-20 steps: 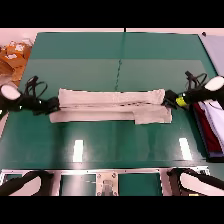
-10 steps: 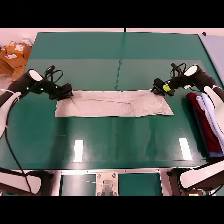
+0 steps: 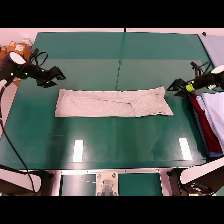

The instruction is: Fold the shirts.

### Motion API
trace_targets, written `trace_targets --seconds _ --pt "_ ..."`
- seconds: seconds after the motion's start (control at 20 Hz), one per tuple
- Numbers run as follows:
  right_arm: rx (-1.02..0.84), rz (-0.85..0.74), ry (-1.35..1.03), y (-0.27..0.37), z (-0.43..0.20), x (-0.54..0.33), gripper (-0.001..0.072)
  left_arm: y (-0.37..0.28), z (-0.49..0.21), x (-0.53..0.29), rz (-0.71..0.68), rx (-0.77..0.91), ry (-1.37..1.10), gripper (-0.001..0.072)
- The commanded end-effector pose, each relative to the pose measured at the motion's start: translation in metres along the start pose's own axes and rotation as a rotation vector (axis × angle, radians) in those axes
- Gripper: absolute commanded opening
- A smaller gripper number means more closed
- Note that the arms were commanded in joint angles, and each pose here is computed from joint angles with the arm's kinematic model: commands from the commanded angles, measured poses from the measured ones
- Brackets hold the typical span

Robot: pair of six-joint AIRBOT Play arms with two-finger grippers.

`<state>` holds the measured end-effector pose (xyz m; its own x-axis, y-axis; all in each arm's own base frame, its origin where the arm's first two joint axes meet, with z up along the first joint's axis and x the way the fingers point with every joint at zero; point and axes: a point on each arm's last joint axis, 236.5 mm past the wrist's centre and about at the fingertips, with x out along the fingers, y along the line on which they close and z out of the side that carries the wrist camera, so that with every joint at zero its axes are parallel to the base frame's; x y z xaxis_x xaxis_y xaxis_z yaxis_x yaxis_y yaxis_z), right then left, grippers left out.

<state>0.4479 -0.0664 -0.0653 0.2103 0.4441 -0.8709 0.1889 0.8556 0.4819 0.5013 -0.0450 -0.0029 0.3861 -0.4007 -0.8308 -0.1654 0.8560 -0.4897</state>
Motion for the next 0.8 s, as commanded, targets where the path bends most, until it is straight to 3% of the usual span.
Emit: trace_targets --seconds 0.0,0.25,0.45,0.5,0.55,0.6,0.7,0.75 --pt "-0.023 0.143 0.058 -0.012 -0.026 0.011 0.07 -0.012 -0.004 -0.011 -0.045 -0.021 0.039 0.0702" --pt "-0.021 0.527 0.155 0.05 -0.054 0.042 0.0701 -0.03 -0.004 -0.012 -0.119 -0.052 0.041 0.0702" --pt "-0.054 0.524 0.192 0.065 -0.059 0.051 0.0677 -0.043 -0.012 -0.013 -0.167 -0.028 0.075 0.0683" --pt "-0.066 0.519 0.193 0.068 -0.057 0.051 0.0498 -0.048 -0.015 -0.011 -0.17 -0.004 0.08 0.0424" --pt "-0.086 0.52 0.198 0.073 -0.056 0.049 0.0208 -0.056 -0.02 -0.008 -0.177 0.054 0.086 0.0105" --pt "-0.103 0.519 0.202 0.079 -0.054 0.047 0.0178 -0.067 -0.025 -0.003 -0.184 0.093 0.093 0.0052" --pt "-0.122 0.509 0.201 0.091 -0.051 0.04 0.0028 -0.091 -0.034 0.007 -0.197 0.142 0.095 0.0051" --pt "-0.137 0.498 0.196 0.097 -0.049 0.035 0.0014 -0.106 -0.041 0.012 -0.207 0.18 0.099 0.0051"
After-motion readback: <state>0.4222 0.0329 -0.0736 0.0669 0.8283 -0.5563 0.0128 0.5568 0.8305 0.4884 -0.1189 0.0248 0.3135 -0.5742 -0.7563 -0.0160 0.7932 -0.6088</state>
